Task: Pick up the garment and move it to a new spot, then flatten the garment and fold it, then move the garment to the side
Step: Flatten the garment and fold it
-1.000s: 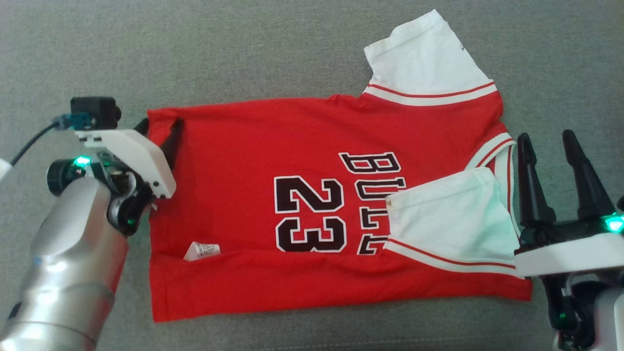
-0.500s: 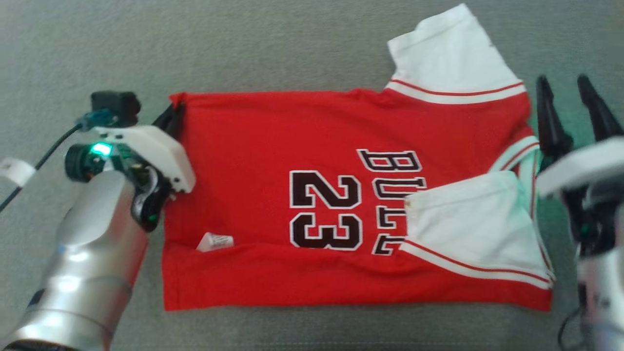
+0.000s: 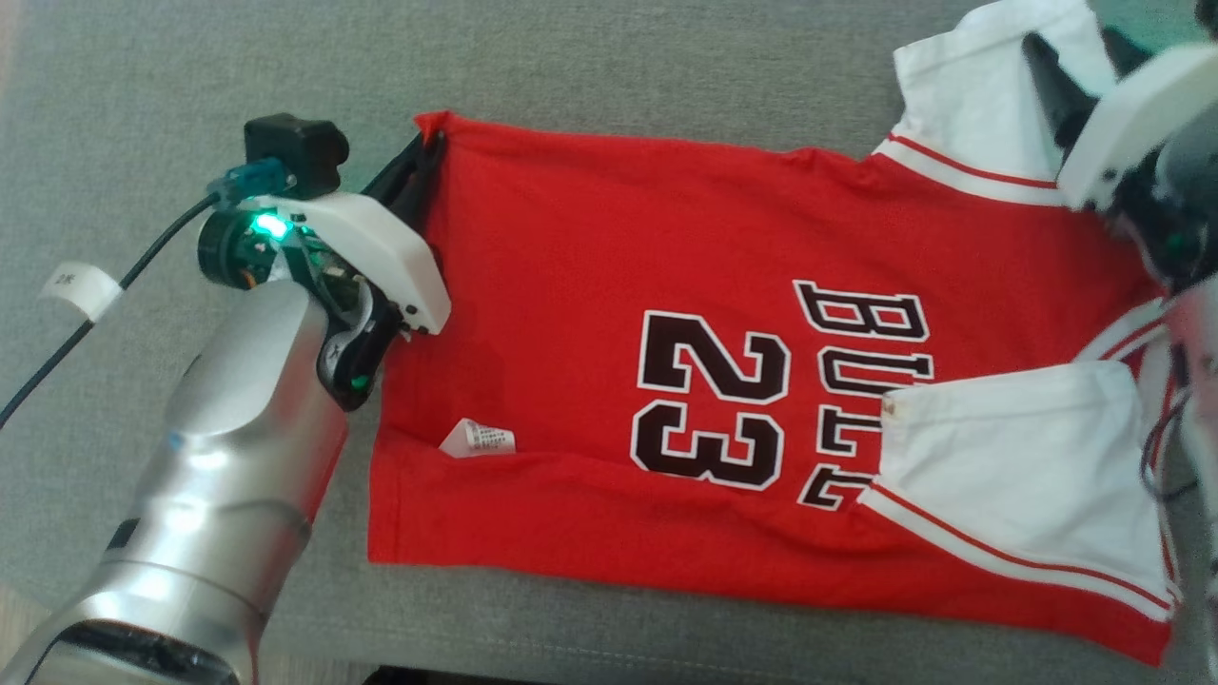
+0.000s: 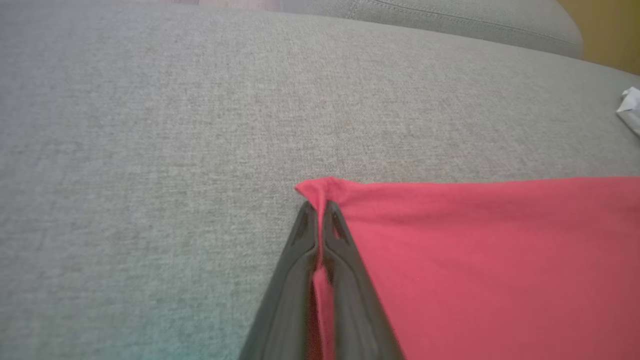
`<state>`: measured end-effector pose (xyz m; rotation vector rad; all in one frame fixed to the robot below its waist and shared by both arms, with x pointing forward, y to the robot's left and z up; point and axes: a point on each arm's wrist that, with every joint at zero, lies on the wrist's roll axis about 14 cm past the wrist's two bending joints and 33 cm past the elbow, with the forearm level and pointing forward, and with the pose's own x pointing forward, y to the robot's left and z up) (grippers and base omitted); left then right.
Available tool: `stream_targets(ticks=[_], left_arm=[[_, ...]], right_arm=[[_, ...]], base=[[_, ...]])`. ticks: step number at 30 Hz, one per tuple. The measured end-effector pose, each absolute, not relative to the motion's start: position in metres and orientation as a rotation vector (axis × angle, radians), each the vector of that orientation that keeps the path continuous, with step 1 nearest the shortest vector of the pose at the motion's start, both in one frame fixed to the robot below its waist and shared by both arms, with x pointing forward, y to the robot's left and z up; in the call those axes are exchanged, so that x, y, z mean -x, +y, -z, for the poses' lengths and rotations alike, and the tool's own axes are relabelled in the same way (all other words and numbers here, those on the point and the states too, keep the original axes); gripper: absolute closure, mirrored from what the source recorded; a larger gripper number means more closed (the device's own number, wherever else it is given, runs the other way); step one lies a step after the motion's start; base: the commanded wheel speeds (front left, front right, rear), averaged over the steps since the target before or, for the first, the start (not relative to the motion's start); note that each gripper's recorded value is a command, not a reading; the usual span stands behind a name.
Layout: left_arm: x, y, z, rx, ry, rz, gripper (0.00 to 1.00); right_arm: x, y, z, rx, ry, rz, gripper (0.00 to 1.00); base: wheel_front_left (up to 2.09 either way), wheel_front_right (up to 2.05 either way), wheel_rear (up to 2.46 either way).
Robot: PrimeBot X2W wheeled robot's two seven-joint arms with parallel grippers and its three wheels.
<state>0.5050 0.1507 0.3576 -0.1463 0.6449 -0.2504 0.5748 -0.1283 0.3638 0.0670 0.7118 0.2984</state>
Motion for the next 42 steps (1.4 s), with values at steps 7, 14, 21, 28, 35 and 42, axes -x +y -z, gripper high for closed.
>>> stream_targets(ticks=[7, 14, 21, 28, 35, 42], left_arm=[[-0.505, 0.150, -0.357, 0.172, 0.640, 0.243, 1.00], [-0.507, 0.152, -0.365, 0.185, 0.596, 0.235, 1.00], [-0.498, 0.162, -0.389, 0.173, 0.493, 0.227, 1.00], [-0.479, 0.161, -0.412, 0.197, 0.410, 0.225, 1.00], [-0.440, 0.154, -0.411, 0.281, 0.438, 0.200, 1.00], [-0.390, 0.152, -0.387, 0.369, 0.574, 0.142, 1.00]], right_arm=[[-0.584, -0.124, -0.362, 0.010, 0.845, -0.322, 1.00], [-0.584, -0.120, -0.376, 0.003, 0.783, -0.339, 1.00], [-0.560, -0.133, -0.421, -0.056, 0.560, -0.338, 1.00], [-0.485, -0.160, -0.455, -0.144, 0.461, -0.271, 1.00], [-0.384, -0.172, -0.428, -0.303, 0.606, -0.140, 1.00], [-0.315, -0.179, -0.394, -0.413, 0.758, -0.049, 1.00]], base=[[0.00, 0.00, 0.00], [0.00, 0.00, 0.00], [0.00, 0.00, 0.00], [0.00, 0.00, 0.00], [0.00, 0.00, 0.00], [0.00, 0.00, 0.00]])
